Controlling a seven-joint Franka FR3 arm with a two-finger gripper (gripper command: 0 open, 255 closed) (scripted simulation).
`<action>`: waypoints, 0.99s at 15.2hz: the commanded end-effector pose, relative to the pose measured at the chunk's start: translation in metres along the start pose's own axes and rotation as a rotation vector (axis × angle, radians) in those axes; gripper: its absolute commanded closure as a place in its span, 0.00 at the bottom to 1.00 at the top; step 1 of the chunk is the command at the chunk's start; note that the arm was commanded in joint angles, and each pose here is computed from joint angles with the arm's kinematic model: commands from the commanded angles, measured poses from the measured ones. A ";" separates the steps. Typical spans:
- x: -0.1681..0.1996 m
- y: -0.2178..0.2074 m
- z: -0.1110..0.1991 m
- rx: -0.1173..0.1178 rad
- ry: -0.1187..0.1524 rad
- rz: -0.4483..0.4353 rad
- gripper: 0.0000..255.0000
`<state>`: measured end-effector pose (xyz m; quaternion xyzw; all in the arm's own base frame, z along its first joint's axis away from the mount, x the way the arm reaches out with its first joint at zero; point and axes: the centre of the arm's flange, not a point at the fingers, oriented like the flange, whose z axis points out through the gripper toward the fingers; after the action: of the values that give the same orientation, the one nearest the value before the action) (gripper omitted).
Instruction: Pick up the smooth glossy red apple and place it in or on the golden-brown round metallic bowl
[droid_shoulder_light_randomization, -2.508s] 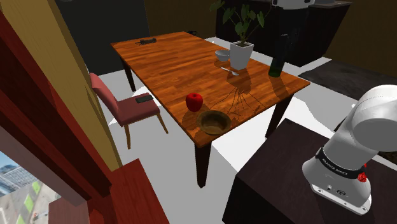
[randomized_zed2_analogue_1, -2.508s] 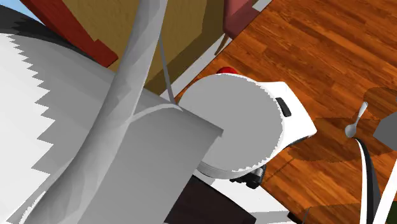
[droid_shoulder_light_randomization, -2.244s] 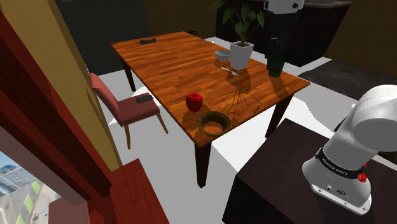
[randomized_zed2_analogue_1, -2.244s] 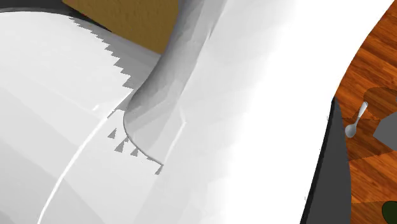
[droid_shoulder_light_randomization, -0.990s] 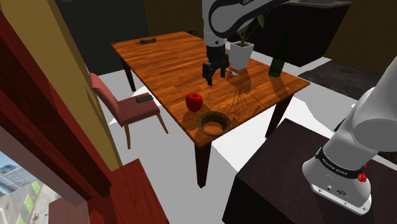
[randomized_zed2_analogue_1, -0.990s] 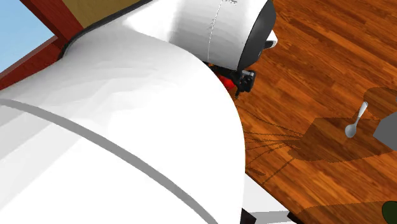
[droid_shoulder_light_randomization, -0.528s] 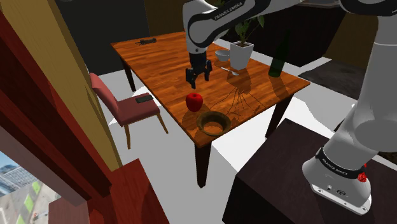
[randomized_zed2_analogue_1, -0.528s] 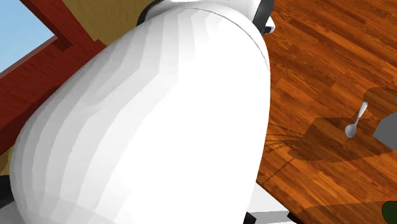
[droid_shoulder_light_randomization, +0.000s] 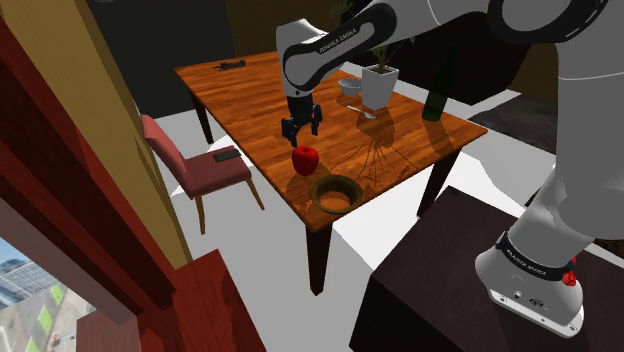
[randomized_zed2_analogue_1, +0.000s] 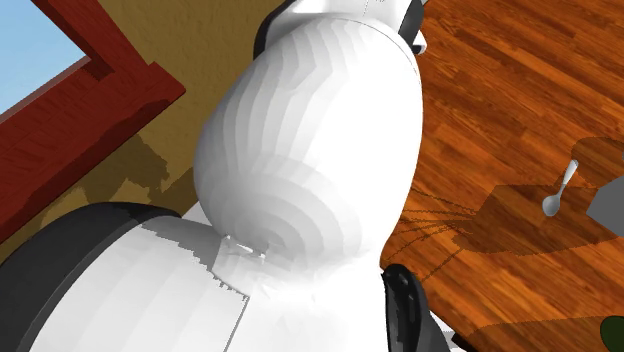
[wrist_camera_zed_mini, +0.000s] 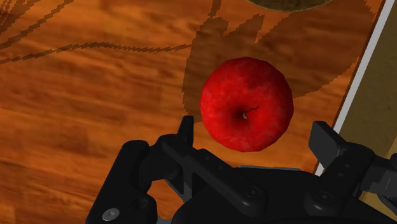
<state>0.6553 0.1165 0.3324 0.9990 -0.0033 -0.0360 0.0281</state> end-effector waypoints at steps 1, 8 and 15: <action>0.000 0.000 0.011 0.000 0.000 0.000 0.00; 0.000 0.000 0.019 0.000 0.000 0.000 0.00; 0.000 0.000 0.019 0.000 0.000 0.000 1.00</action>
<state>0.6538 0.1156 0.3136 0.9990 -0.0033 -0.0358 0.0281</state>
